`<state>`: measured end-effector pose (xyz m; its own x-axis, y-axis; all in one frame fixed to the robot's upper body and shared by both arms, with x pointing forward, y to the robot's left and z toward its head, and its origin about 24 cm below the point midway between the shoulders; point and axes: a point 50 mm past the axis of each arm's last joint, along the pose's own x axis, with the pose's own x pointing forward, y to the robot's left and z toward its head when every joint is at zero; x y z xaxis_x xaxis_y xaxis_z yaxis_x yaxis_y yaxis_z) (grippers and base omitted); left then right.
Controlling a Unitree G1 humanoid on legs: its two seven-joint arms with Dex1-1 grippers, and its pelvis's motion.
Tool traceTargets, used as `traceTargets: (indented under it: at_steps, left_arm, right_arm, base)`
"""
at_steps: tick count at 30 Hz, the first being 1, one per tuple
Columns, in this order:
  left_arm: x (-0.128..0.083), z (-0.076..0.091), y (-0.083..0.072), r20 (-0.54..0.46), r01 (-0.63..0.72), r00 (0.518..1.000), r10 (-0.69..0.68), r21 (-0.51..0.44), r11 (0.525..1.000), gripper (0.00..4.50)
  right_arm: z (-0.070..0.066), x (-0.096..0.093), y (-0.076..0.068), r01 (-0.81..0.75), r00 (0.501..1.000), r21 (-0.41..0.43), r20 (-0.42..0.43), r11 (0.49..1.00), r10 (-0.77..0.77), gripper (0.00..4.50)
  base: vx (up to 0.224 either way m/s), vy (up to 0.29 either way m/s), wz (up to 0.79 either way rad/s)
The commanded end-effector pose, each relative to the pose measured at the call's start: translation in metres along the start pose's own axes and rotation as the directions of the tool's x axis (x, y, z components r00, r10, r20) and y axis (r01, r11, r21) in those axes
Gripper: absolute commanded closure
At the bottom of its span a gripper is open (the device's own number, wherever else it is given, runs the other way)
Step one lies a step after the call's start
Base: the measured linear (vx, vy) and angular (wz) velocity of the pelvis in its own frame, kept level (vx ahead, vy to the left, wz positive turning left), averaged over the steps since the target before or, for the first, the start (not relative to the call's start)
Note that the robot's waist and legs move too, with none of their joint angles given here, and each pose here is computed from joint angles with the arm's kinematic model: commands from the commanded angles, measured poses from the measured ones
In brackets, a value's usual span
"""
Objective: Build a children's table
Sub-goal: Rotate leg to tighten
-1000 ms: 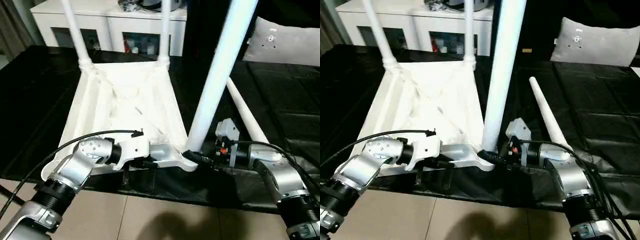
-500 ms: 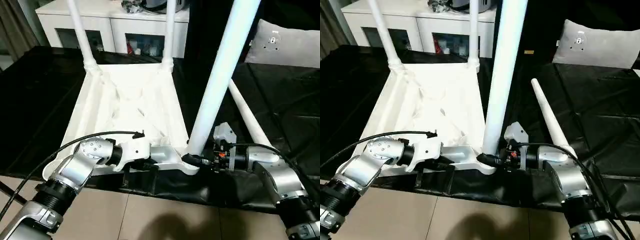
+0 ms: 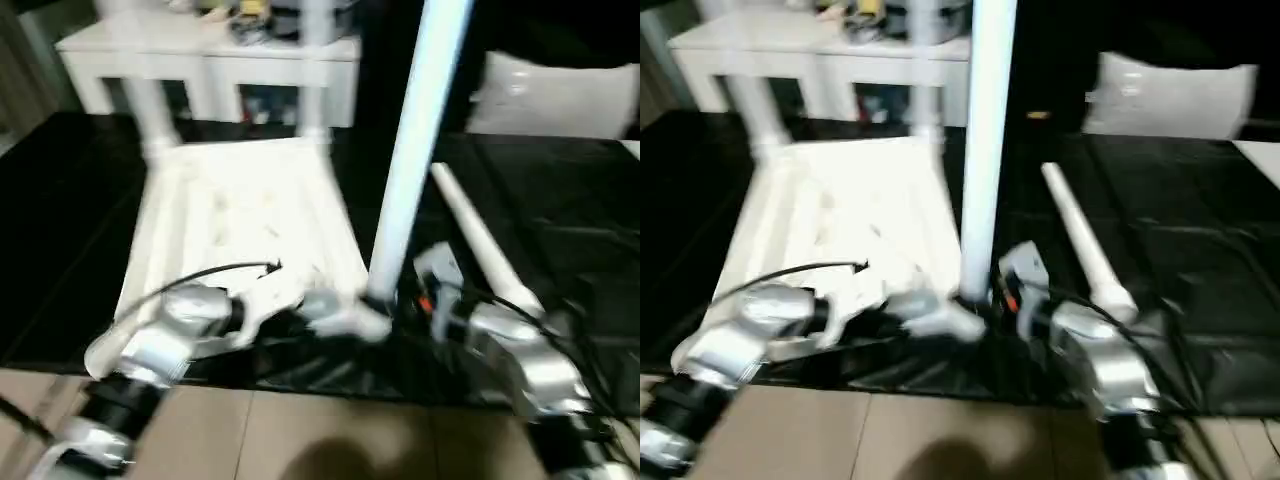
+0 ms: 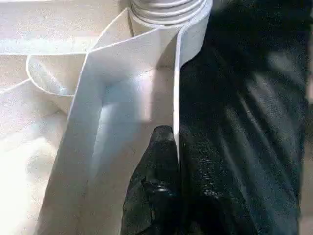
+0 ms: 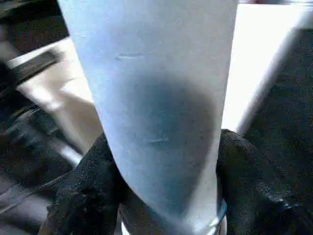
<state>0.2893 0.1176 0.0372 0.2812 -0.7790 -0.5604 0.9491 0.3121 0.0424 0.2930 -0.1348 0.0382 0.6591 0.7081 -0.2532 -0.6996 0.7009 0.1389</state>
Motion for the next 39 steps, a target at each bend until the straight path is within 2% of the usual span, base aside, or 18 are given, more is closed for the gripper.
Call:
traceTargets:
  at_steps: [1, 3, 5, 6, 7, 9, 12, 15, 20, 21, 22, 24, 26, 27, 30, 34, 38, 39]
  left_arm:
    - [0.021, 0.007, -0.015, 0.046, -0.005, 0.999, 0.009, -0.089, 0.996, 4.50]
    - [0.028, 0.014, -0.016, 0.071, -0.052, 0.996, 0.061, -0.129, 0.990, 4.50]
    - [0.045, 0.032, -0.022, 0.110, -0.126, 0.983, 0.147, -0.176, 0.976, 4.50]
    - [0.048, 0.035, -0.023, 0.117, -0.135, 0.981, 0.157, -0.176, 0.975, 4.50]
    - [0.052, 0.040, -0.025, 0.127, -0.148, 0.977, 0.172, -0.178, 0.973, 4.50]
    - [0.062, 0.053, -0.030, 0.150, -0.167, 0.970, 0.191, -0.161, 0.973, 4.50]
    - [0.062, 0.053, -0.031, 0.136, -0.175, 0.972, 0.192, -0.124, 0.977, 4.50]
    - [0.056, 0.045, -0.026, 0.097, -0.200, 0.973, 0.209, -0.094, 0.975, 4.50]
    - [0.047, 0.033, -0.018, 0.043, -0.219, 0.974, 0.221, -0.046, 0.975, 4.50]
    - [0.043, 0.029, -0.015, 0.035, -0.210, 0.977, 0.210, -0.027, 0.977, 4.50]
    - [0.043, 0.029, -0.015, 0.035, -0.210, 0.977, 0.210, -0.027, 0.977, 4.50]
    - [0.037, 0.023, -0.011, 0.026, -0.185, 0.982, 0.185, 0.010, 0.983, 4.50]
    - [0.034, 0.019, -0.008, 0.008, -0.170, 0.985, 0.170, 0.029, 0.985, 4.50]
    - [0.034, 0.018, -0.008, 0.007, -0.169, 0.986, 0.169, 0.030, 0.985, 4.50]
    - [0.028, 0.011, -0.007, -0.015, -0.085, 0.996, 0.086, 0.076, 0.993, 4.50]
    - [0.023, 0.006, -0.009, -0.039, -0.008, 0.999, 0.013, 0.118, 0.993, 4.50]
    - [0.013, -0.004, -0.016, -0.088, 0.181, 0.982, -0.166, 0.200, 0.963, 4.50]
    - [0.013, -0.005, -0.016, -0.090, 0.185, 0.981, -0.170, 0.202, 0.962, 4.50]
  right_arm:
    - [-0.017, 0.013, 0.002, 0.115, 0.989, 0.056, -0.105, 0.992, -0.109, 2.10]
    - [-0.016, 0.021, 0.001, 0.197, 0.976, 0.075, -0.109, 0.977, -0.189, 2.10]
    - [-0.016, 0.033, -0.004, 0.354, 0.933, 0.123, -0.122, 0.927, -0.339, 2.10]
    - [-0.016, 0.035, -0.005, 0.368, 0.928, 0.139, -0.120, 0.920, -0.353, 2.10]
    - [-0.016, 0.038, -0.005, 0.388, 0.921, 0.162, -0.118, 0.907, -0.372, 1.78]
    - [-0.016, 0.043, -0.005, 0.395, 0.919, 0.234, -0.104, 0.888, -0.381, 1.45]
    - [-0.014, 0.044, -0.003, 0.384, 0.923, 0.244, -0.093, 0.890, -0.373, 1.25]
    - [-0.010, 0.044, -0.004, 0.380, 0.925, 0.237, -0.073, 0.894, -0.373, 0.96]
    - [-0.005, 0.039, -0.010, 0.364, 0.930, 0.194, -0.024, 0.911, -0.366, 0.51]
    - [-0.001, 0.032, -0.015, 0.350, 0.934, 0.148, 0.014, 0.925, -0.356, 0.44]
    - [-0.001, 0.032, -0.015, 0.350, 0.934, 0.148, 0.014, 0.925, -0.356, 0.44]
    - [0.008, 0.016, -0.017, 0.250, 0.959, 0.111, 0.109, 0.962, -0.262, 0.23]
    - [0.012, 0.005, -0.018, 0.176, 0.974, 0.076, 0.129, 0.981, -0.185, 0.07]
    - [0.012, 0.004, -0.018, 0.171, 0.975, 0.072, 0.130, 0.983, -0.179, 0.07]
    - [0.013, -0.017, -0.023, 0.055, 0.995, -0.038, 0.090, 0.998, -0.051, 0.07]
    - [0.014, -0.026, -0.027, -0.009, 0.999, -0.085, 0.052, 0.996, 0.013, 0.07]
    - [0.020, -0.038, -0.030, -0.154, 0.988, -0.157, -0.015, 0.975, 0.154, 0.07]
    - [0.020, -0.039, -0.030, -0.159, 0.987, -0.159, -0.017, 0.974, 0.158, 0.07]
  base:
    - [-0.056, 0.002, -0.04]
    - [0.000, 0.000, 0.00]
    - [0.000, 0.000, 0.00]
    - [0.000, 0.000, 0.00]
    - [0.000, 0.000, 0.00]
    - [0.000, 0.000, 0.00]
    - [0.000, 0.000, 0.00]
    - [0.000, 0.000, 0.00]
    - [0.000, 0.000, 0.00]
    - [0.000, 0.000, 0.00]
    - [0.000, 0.000, 0.00]
    - [0.000, 0.000, 0.00]
    - [0.000, 0.000, 0.00]
    - [0.000, 0.000, 0.00]
    - [0.000, 0.000, 0.00]
    - [0.000, 0.000, 0.00]
    - [0.000, 0.000, 0.00]
    - [0.000, 0.000, 0.00]
